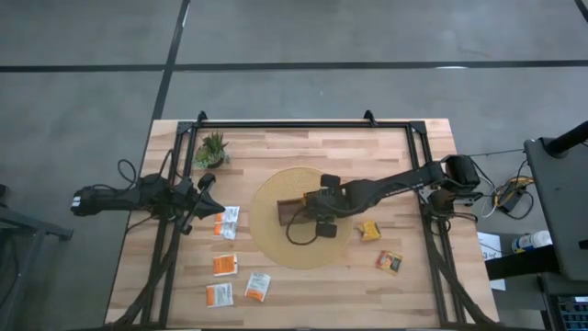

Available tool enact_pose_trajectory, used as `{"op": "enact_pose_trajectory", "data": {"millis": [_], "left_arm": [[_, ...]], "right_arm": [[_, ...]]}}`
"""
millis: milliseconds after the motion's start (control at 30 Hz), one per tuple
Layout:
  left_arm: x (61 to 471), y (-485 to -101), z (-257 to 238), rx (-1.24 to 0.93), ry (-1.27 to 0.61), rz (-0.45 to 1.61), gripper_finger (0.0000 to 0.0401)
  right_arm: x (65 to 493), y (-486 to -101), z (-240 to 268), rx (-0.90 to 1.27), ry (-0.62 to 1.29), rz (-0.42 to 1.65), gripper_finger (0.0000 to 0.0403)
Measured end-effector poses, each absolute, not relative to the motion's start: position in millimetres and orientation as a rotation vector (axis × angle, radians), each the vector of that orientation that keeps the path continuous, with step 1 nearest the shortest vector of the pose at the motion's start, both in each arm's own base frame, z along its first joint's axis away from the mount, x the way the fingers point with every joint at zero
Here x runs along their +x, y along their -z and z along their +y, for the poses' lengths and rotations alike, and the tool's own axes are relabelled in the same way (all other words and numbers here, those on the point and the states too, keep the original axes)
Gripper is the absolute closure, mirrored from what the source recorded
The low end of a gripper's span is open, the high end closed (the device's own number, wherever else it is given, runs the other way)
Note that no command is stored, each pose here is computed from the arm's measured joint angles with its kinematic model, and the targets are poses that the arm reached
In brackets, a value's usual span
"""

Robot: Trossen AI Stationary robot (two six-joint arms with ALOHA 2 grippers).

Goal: Pick & Place Tea
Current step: Put the bottom yellow tea bag into the middle of the wooden organizer

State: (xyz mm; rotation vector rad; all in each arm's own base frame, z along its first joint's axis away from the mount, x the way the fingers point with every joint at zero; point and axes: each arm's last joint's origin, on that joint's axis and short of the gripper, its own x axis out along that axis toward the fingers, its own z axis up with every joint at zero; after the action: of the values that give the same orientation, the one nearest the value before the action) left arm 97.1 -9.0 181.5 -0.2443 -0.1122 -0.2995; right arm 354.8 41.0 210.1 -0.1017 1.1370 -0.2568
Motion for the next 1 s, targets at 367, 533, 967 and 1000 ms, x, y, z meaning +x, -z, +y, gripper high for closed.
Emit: {"op": "enact_pose_trajectory", "data": {"millis": [367, 533, 967, 1000], "left_arm": [[97.2, -181.4, -9.0, -0.245, 0.299, -0.112, 0.0401], [97.1, -181.6, -9.0, -0.244, 0.299, -0.113, 0.0401], [97.1, -181.6, -9.0, -0.244, 0.299, -0.113, 0.0401], [97.1, -181.5, -9.0, -0.244, 0.299, -0.112, 0.0401]], "right_arm": [[355.0, -210.3, 40.7, -0.098, 0.253, 1.137, 0.0332], [355.0, -210.3, 40.1, -0.094, 0.257, 1.137, 0.0339], [355.5, -210.6, 34.8, -0.08, 0.283, 1.136, 0.0302], [355.6, -210.6, 33.6, -0.073, 0.288, 1.136, 0.0299]]}}
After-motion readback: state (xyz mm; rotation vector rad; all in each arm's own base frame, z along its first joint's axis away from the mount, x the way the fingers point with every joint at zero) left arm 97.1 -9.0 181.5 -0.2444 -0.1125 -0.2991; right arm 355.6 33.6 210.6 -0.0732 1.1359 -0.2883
